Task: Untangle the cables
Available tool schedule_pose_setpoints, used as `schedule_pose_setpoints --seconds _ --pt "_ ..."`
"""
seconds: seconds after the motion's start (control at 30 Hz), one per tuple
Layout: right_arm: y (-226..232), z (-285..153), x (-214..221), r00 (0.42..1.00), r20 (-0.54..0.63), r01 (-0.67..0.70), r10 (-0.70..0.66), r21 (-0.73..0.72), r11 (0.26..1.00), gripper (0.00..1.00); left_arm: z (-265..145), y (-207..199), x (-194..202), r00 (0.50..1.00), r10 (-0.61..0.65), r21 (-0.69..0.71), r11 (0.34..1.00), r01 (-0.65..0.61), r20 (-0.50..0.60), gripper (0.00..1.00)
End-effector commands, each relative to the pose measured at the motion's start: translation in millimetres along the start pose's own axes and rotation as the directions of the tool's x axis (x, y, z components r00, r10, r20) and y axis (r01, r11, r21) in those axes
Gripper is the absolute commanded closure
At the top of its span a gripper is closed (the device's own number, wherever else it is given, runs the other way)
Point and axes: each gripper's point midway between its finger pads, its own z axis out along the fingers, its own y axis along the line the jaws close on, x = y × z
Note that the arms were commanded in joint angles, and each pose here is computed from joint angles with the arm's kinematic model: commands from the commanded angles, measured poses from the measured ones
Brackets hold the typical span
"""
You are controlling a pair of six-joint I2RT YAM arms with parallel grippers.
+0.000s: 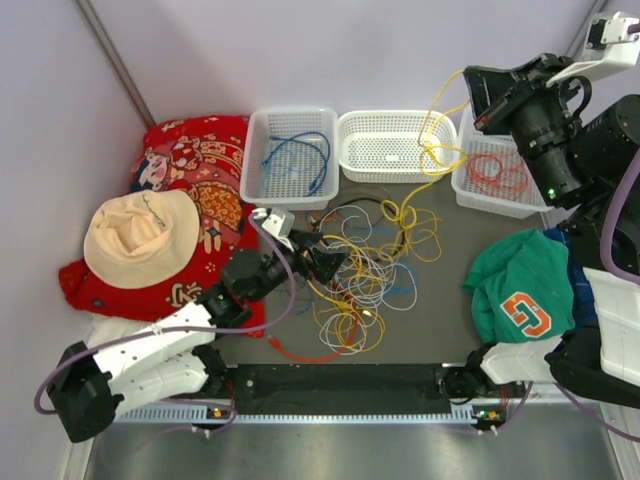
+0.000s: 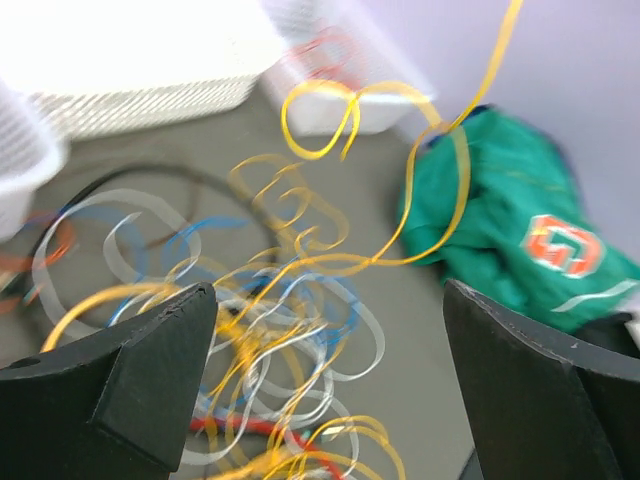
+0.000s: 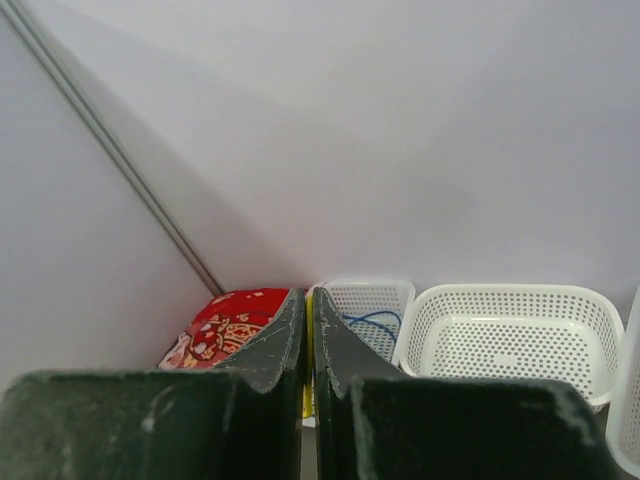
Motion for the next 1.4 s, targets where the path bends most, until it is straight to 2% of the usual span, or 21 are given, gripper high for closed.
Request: schedule_pose_setpoints --seconds 0.0,0.5,0.73,0.77,0.8,0.9,0.93,1.03,1.17,1.23,1.27,1.33,1.37 --pt "4.3 0.0 2.0 1.0 -0.008 -0.025 0.025 -0.021 0.999 1.0 -2.5 -70.4 -56.8 0.979 0.026 0.328 0.94 -0.093 0.202 0.01" --pt "20.8 -12.1 7.1 0.991 -0.071 -0.122 0.115 -0.106 0.987 1.0 44.5 -116.0 -12.9 0.988 0.05 0.501 0.858 -0.117 0.146 0.01" --pt "23.7 -15.2 7.0 0.989 -0.08 -0.133 0.124 -0.123 0.983 1.0 77.7 -107.8 24.8 0.993 0.094 0.479 0.87 -0.119 0.076 0.03" --pt "23.5 -15.9 6.7 0.989 -0.08 -0.133 0.124 -0.123 0.983 1.0 81.2 -104.3 28.4 0.992 0.105 0.469 0.874 -0.128 0.074 0.08" --pt "23.3 -16.9 5.2 0.989 -0.077 -0.132 0.123 -0.124 0.983 1.0 83.5 -102.0 32.6 0.992 0.111 0.463 0.877 -0.128 0.064 0.18" --pt "19.7 -20.7 1.4 0.991 -0.066 -0.122 0.114 -0.117 0.986 1.0 84.8 -95.6 48.9 0.99 0.138 0.458 0.879 -0.133 0.024 0.39" --pt "17.6 -20.6 0.9 0.992 -0.062 -0.115 0.108 -0.109 0.987 1.0 82.6 -92.3 55.1 0.99 0.144 0.455 0.88 -0.134 0.013 0.62" --pt "15.8 -23.6 -3.5 0.993 -0.049 -0.11 0.105 -0.108 0.988 1.0 78.4 -75.7 67.1 0.986 0.165 0.395 0.908 -0.14 -0.028 1.0" --pt "14.9 -23.5 -3.6 0.993 -0.046 -0.109 0.104 -0.104 0.989 1.0 70.0 -54.3 80.9 0.979 0.176 0.306 0.942 -0.138 -0.103 1.0" --pt "11.0 -24.4 -5.7 0.994 -0.035 -0.102 0.099 -0.088 0.991 1.0 69.2 -40.5 78.3 0.976 0.166 0.217 0.967 -0.133 -0.139 1.0" --pt "9.4 -23.5 -3.5 0.995 -0.036 -0.097 0.094 -0.08 0.992 1.0 62.5 -11.1 97.9 0.957 0.146 0.073 0.989 -0.132 -0.249 1.0" --pt "4.6 -23.5 -9.0 0.996 -0.008 -0.087 0.087 -0.06 0.994 1.0 55.0 17.2 98.6 0.945 0.138 -0.079 0.983 -0.168 -0.297 1.0" --pt "3.0 -24.2 -10.8 0.996 0.0 -0.084 0.084 -0.055 0.995 1.0 43.3 45.2 105.5 0.93 0.13 -0.207 0.955 -0.211 -0.345 1.0"
